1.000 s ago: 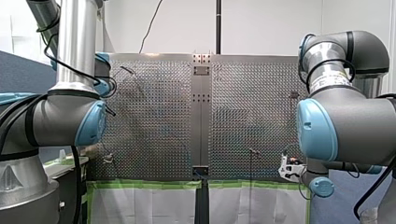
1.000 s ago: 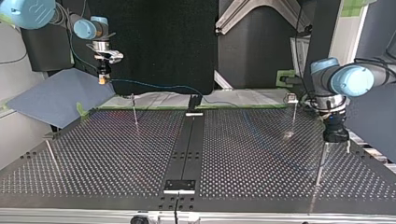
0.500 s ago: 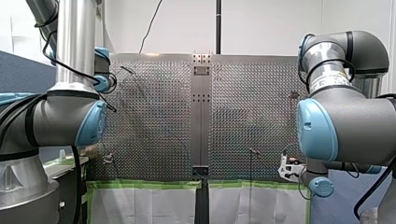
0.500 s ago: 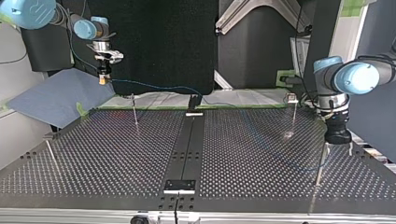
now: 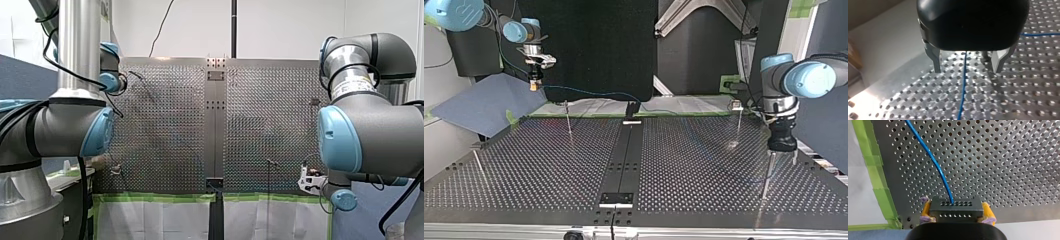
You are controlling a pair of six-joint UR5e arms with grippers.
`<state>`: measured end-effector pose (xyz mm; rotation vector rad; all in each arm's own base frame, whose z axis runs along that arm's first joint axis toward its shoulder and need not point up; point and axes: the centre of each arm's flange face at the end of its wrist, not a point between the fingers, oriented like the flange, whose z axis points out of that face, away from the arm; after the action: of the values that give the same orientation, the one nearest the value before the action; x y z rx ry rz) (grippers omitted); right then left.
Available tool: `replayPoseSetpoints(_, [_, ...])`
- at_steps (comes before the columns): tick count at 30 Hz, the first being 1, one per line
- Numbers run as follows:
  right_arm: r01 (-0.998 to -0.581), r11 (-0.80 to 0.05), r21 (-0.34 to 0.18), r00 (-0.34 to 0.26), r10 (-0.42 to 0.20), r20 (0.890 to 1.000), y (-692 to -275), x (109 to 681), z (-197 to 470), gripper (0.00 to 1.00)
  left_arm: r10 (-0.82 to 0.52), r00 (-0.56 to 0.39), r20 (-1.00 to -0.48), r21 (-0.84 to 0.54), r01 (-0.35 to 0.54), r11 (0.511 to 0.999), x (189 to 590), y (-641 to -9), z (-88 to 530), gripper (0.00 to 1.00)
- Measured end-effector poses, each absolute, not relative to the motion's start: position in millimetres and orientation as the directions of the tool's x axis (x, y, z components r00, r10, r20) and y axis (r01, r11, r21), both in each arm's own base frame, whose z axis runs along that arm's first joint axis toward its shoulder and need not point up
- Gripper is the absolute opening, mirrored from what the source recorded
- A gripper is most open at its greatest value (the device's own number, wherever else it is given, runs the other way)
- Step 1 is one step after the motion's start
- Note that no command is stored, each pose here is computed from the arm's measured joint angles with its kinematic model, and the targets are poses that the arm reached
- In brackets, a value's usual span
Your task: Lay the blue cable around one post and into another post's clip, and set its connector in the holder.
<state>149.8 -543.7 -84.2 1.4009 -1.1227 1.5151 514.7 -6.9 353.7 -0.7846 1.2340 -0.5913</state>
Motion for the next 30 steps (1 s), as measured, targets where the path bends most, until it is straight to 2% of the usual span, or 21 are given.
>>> replayPoseSetpoints(14, [-0.945, -0.312, -0.100, -0.097, -0.026, 0.995, -543.7, 149.8, -84.3, 0.36, -0.694, 0.240, -0.679, -0.729, -0.109, 0.675, 481.6, -13.0, 372.2, 1.00])
replayPoseSetpoints(22, [-0.945, -0.312, -0.100, -0.097, -0.026, 0.995, -544.0, 149.7, -84.1, 0.36, -0.630, 0.279, -0.724, -0.684, -0.180, 0.707, 458.0, -8.8, 394.9, 1.00])
replayPoseSetpoints(30, [-0.944, -0.313, -0.101, -0.097, -0.026, 0.995, -544.3, 150.3, -84.0, 0.36, -0.572, 0.300, -0.764, -0.631, -0.157, 0.760, 444.8, -10.7, 443.5, 1.00])
